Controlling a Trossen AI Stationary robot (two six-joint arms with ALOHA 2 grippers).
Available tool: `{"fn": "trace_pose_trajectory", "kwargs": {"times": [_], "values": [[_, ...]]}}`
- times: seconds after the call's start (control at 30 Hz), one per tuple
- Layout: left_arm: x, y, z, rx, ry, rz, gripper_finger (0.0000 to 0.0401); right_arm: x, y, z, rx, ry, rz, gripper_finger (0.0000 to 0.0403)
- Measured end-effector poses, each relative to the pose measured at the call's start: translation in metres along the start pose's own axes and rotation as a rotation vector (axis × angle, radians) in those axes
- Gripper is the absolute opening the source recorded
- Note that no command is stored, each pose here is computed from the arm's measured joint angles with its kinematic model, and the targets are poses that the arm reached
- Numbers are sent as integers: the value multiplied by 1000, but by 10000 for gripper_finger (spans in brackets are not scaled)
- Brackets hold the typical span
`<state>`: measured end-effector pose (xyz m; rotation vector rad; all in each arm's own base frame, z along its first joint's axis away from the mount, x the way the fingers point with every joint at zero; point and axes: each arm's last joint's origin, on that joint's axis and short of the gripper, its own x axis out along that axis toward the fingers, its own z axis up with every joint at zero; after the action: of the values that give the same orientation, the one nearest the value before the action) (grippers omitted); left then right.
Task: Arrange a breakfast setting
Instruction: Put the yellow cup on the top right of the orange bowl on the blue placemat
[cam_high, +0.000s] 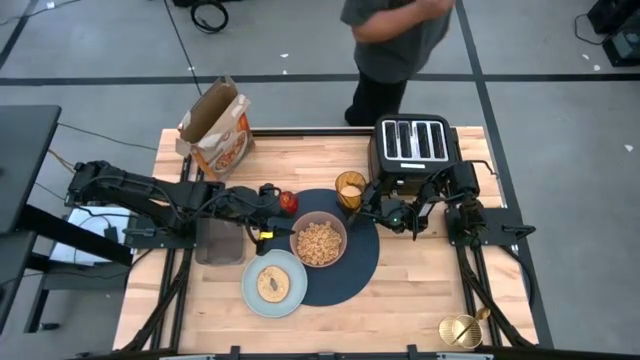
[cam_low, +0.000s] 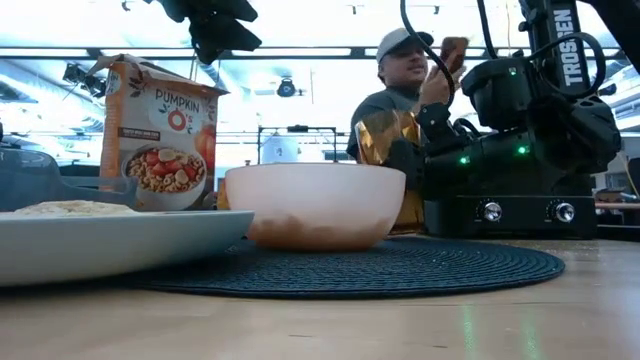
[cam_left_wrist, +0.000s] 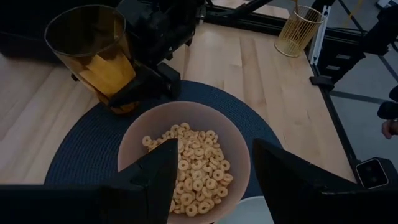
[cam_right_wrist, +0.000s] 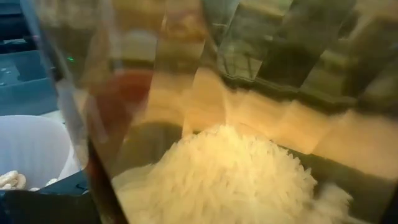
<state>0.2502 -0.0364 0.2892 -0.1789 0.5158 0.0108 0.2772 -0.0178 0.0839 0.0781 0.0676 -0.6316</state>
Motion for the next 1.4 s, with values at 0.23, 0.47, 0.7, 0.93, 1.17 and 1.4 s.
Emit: {"fn": "trace_pose_trajectory", "kwargs": {"times": [0.23,0.47,0.7,0.93,1.17,1.4], "values": [[0,0,0,0,0,0,212,0,0,0,23,-1,6,387],[0,0,0,0,0,0,212,0,1,2,26,-14,21,381],[0,0,0,0,0,0,212,-4,1,6,22,-35,31,388],[0,0,0,0,0,0,212,-16,-6,13,21,2,38,387],[0,0,0,1,0,-1,212,-18,-6,15,71,72,87,387],[0,0,0,1,-1,-1,212,-11,-4,15,101,48,95,382]]}}
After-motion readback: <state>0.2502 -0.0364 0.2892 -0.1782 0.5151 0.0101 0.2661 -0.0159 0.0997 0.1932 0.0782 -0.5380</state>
